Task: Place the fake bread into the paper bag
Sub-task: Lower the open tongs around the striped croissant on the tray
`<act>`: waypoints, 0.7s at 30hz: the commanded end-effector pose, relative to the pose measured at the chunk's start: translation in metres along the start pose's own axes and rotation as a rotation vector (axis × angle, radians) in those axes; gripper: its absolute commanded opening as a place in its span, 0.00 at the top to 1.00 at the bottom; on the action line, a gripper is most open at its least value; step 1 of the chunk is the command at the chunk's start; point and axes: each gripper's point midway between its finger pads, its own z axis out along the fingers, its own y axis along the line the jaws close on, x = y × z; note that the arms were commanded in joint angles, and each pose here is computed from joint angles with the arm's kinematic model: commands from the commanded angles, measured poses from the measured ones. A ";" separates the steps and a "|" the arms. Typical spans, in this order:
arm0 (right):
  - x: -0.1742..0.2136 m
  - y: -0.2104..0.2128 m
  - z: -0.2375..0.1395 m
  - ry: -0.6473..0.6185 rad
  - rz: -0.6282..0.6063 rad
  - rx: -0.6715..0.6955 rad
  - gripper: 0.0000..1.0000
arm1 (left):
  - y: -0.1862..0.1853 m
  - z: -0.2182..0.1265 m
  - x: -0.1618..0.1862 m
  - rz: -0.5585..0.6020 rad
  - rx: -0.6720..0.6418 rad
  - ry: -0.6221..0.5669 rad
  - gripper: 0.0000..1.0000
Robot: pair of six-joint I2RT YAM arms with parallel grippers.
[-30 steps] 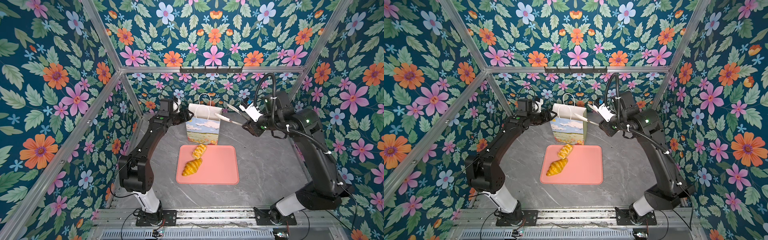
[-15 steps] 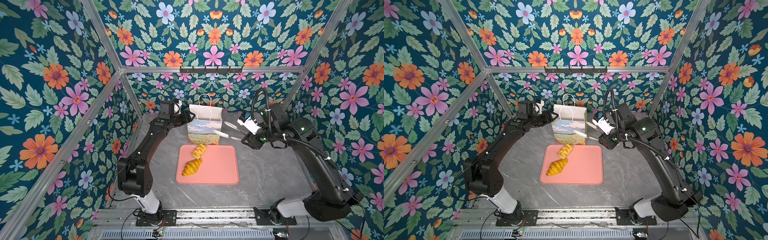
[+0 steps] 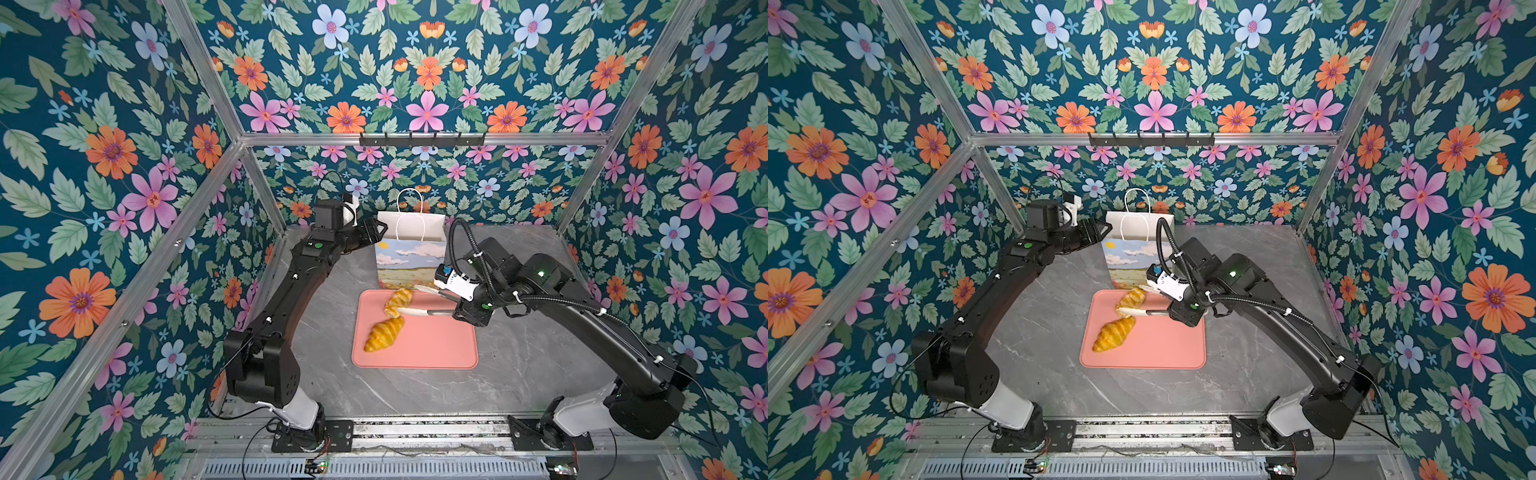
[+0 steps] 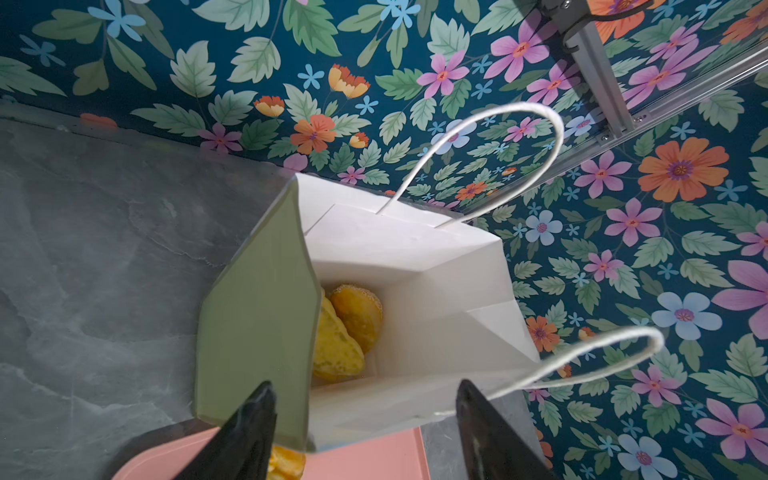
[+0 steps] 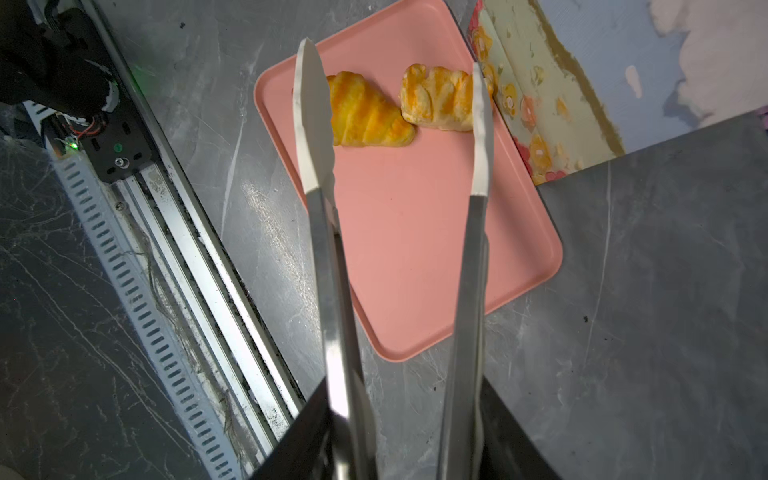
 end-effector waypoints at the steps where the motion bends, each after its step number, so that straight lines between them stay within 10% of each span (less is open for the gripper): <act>1: -0.018 0.003 0.014 -0.045 -0.063 -0.005 0.51 | 0.014 -0.011 -0.002 0.003 -0.043 -0.022 0.30; 21: -0.007 0.007 0.095 0.055 -0.466 -0.025 0.52 | 0.079 -0.051 0.024 -0.015 -0.193 -0.034 0.30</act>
